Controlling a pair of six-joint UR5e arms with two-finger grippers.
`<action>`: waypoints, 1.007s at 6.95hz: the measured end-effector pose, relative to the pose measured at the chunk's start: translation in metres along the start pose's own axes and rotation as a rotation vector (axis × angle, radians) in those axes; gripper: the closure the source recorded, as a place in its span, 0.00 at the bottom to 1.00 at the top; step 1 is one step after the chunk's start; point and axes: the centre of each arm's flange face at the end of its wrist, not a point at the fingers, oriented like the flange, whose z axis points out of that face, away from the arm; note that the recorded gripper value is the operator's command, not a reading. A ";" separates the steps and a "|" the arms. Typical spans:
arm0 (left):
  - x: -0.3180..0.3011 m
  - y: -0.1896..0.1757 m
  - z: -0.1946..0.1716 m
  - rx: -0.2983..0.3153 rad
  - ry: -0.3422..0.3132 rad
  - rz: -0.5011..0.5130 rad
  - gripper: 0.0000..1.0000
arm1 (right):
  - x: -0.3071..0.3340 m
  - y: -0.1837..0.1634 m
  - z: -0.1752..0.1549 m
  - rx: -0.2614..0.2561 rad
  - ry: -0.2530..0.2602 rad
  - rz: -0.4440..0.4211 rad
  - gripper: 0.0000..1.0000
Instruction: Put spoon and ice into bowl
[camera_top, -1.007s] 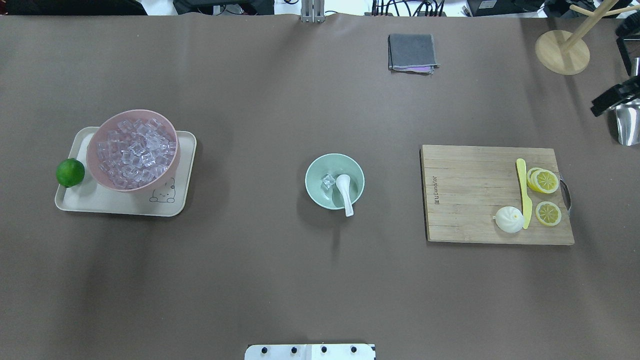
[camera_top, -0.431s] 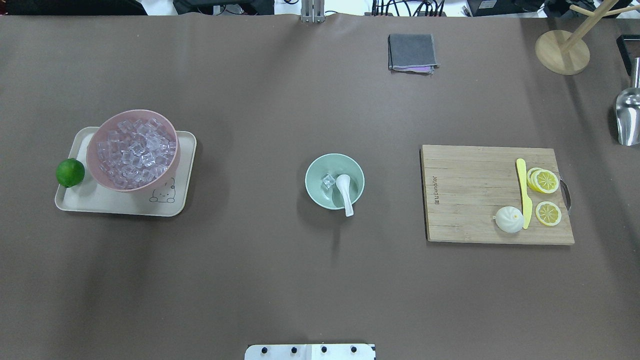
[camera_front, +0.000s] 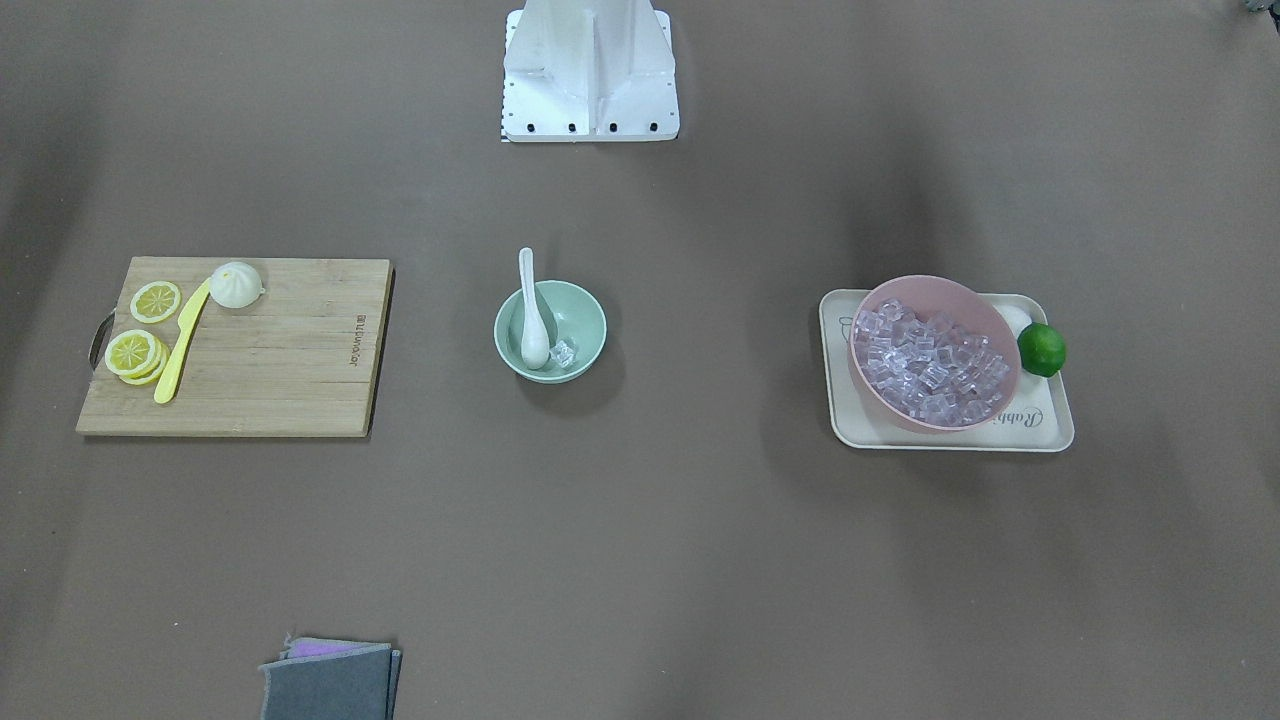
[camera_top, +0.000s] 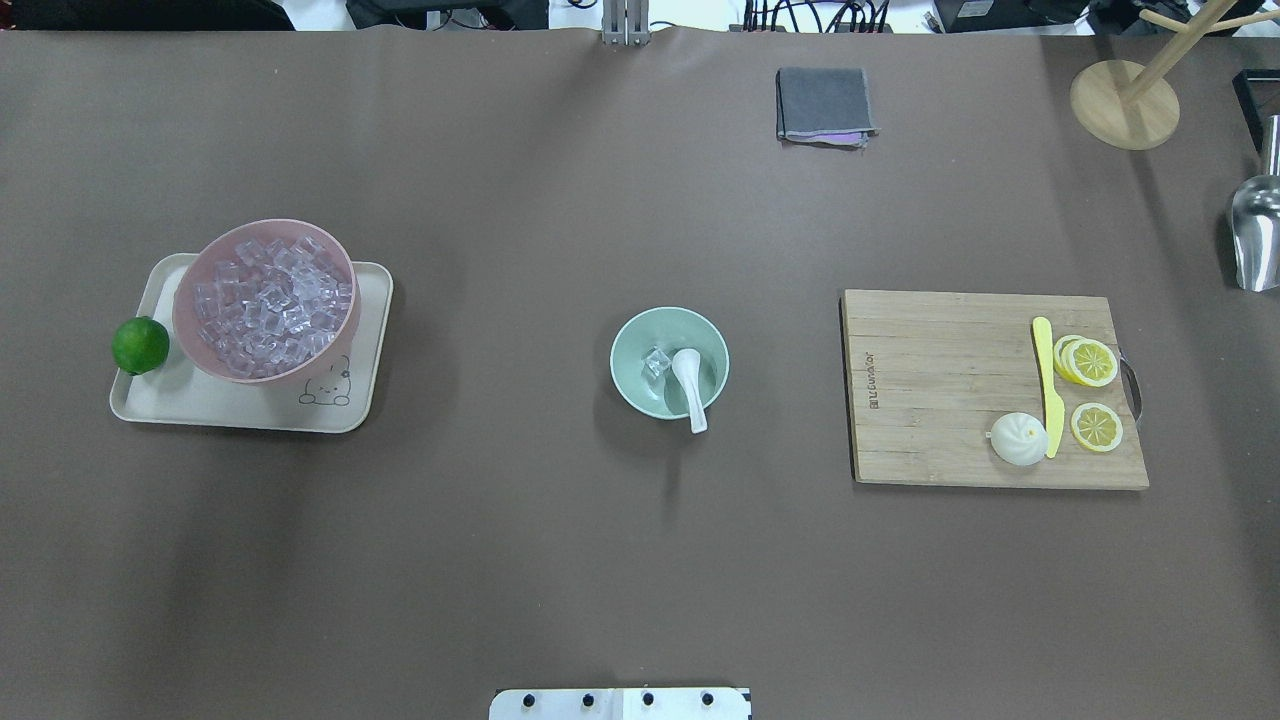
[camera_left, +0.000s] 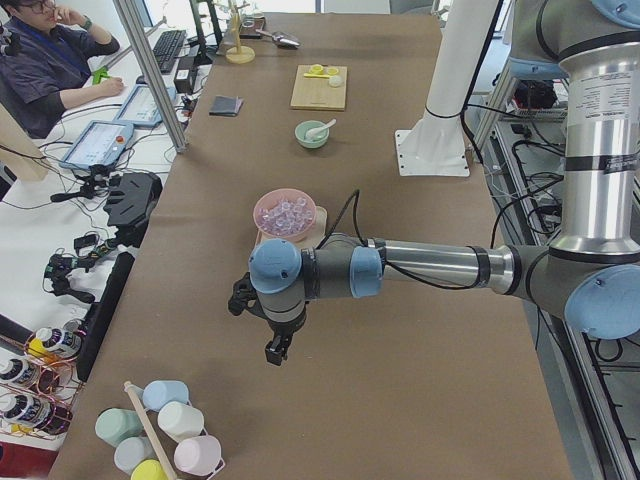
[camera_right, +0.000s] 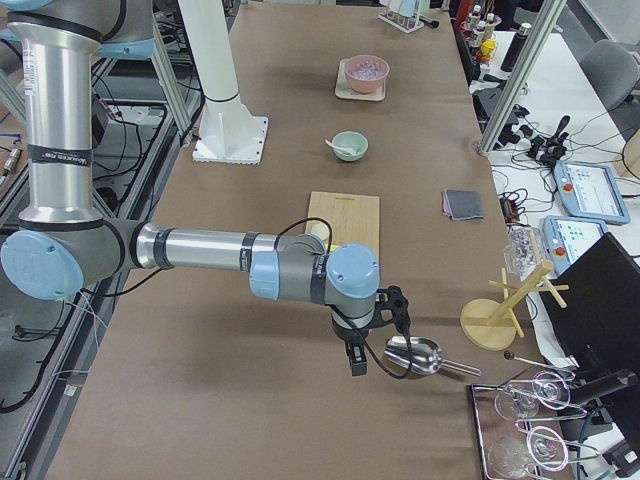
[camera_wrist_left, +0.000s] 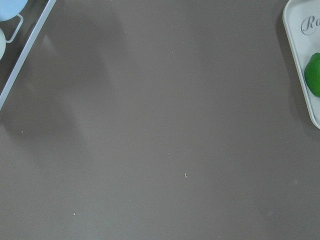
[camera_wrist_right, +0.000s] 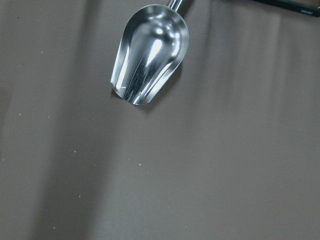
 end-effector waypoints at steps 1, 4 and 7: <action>0.000 0.000 0.000 0.000 0.000 0.001 0.01 | -0.006 0.008 0.001 0.031 -0.011 -0.024 0.00; 0.000 0.000 0.000 0.001 0.000 0.002 0.01 | -0.043 -0.014 0.023 -0.010 -0.027 0.060 0.00; 0.001 -0.001 -0.001 0.003 -0.001 0.005 0.01 | -0.065 -0.026 0.035 -0.037 -0.007 0.095 0.00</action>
